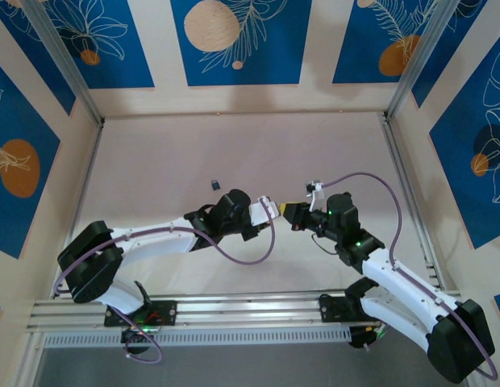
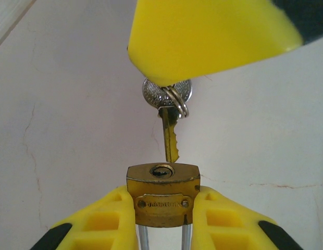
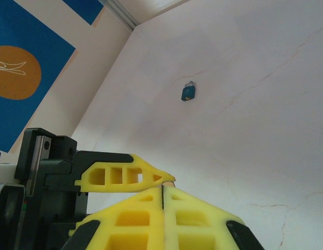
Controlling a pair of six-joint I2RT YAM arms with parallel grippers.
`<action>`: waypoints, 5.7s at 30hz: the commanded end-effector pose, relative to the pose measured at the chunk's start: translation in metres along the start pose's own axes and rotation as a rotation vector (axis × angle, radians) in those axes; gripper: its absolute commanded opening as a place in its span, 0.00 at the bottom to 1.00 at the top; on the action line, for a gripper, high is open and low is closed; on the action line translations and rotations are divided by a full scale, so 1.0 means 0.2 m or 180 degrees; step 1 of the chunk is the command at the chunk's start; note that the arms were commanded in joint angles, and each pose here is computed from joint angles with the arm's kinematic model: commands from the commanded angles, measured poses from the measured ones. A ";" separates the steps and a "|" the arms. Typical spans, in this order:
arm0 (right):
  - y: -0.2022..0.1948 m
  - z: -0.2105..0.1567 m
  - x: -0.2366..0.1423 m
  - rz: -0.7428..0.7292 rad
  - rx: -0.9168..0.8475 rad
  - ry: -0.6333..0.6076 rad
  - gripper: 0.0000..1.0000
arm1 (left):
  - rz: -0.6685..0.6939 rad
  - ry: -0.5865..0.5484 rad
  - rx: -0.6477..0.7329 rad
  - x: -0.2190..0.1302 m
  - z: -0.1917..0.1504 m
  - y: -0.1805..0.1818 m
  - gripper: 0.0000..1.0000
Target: Unlock with the key
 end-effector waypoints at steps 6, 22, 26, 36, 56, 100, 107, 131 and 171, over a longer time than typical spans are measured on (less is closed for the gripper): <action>0.02 0.02 0.02 0.0081 0.0023 -0.0034 0.00 | -0.0045 -0.0155 0.0045 -0.01 0.09 -0.02 0.16; -0.01 0.00 0.03 -0.0039 0.0052 -0.0018 0.00 | -0.0059 -0.0182 0.0025 -0.02 0.11 -0.02 0.16; -0.01 0.00 0.03 -0.0048 0.0048 -0.0019 0.00 | -0.0051 -0.0186 0.0026 -0.02 0.11 -0.02 0.16; -0.01 -0.02 0.05 -0.0020 0.0066 0.0007 0.00 | -0.0070 -0.0193 0.0014 -0.02 0.11 -0.03 0.16; -0.03 -0.12 0.06 -0.0052 0.0059 0.0164 0.00 | 0.0048 -0.0384 -0.0105 -0.05 0.17 0.01 0.15; 0.05 -0.07 0.12 0.0149 -0.0064 0.0145 0.00 | -0.0101 -0.0388 -0.0148 -0.03 0.17 -0.03 0.14; 0.04 -0.14 0.15 0.0211 -0.0054 0.0309 0.00 | -0.0090 -0.0466 -0.0158 -0.04 0.20 -0.03 0.14; -0.04 0.06 0.01 0.0031 0.0114 0.0042 0.27 | 0.0137 0.0012 -0.0035 0.04 0.00 0.02 0.14; -0.02 -0.09 0.32 0.0897 0.0659 0.0897 0.26 | 0.0438 0.0866 0.0836 -0.04 -0.04 0.08 0.14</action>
Point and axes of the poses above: each hand's point on the last joint's axis, 136 mm out from that joint toward the fingers, its own x axis out along the fingers, its own y axis along the line the jaws close on, z = x × y, the point moved 2 cm from there along -x, back along the fingers, and after that the axes turned 13 degrees about -x, right-handed, at the moved point
